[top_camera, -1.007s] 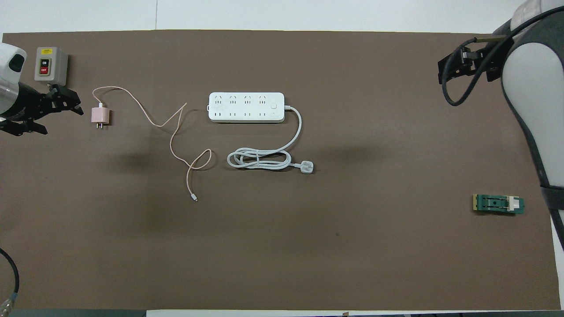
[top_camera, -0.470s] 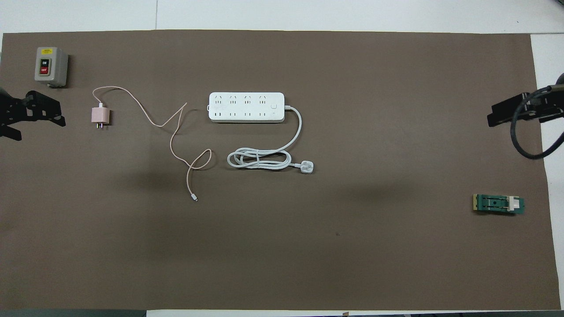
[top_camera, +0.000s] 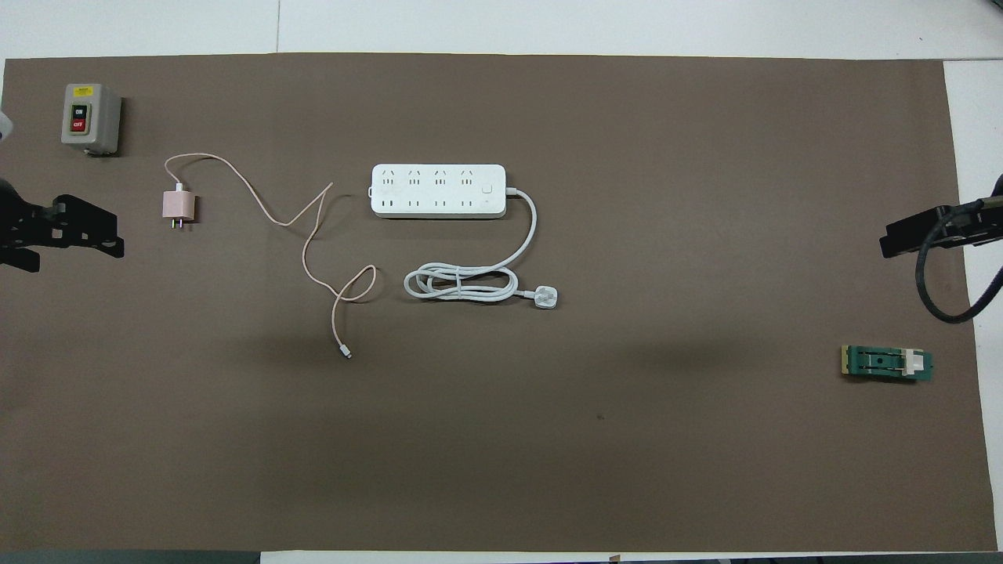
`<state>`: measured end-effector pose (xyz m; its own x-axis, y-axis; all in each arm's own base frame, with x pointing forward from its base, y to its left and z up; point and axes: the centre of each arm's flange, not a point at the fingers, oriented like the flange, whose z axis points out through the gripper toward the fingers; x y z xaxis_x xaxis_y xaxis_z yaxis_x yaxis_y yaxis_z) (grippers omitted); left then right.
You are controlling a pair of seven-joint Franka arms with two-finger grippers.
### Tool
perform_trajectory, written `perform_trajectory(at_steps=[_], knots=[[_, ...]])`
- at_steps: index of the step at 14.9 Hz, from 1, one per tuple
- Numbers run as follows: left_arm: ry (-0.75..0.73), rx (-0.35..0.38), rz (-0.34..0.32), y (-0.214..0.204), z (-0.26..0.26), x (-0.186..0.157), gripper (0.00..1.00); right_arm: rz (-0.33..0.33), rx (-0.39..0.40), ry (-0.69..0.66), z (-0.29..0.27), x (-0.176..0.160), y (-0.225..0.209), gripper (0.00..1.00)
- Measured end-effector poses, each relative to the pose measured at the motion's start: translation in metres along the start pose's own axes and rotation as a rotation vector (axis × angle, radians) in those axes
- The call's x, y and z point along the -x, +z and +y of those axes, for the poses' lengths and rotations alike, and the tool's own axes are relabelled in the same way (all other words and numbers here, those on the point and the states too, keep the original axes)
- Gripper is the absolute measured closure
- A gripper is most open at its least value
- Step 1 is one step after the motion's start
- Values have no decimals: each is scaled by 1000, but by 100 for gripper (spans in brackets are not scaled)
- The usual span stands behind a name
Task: Unplug charger and place it aside
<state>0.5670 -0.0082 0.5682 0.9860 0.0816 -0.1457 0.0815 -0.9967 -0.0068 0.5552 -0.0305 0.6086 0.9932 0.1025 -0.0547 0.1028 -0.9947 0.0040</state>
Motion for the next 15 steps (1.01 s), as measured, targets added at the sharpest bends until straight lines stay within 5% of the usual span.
perform_trajectory(at_steps=[7,15], knots=[[27,-3,-16,5,-5,28,0,4,16,7,-11,-2,-1,0],[67,-3,-14,10,-3,21,0,5,17,37,-11,-2,-1,0]])
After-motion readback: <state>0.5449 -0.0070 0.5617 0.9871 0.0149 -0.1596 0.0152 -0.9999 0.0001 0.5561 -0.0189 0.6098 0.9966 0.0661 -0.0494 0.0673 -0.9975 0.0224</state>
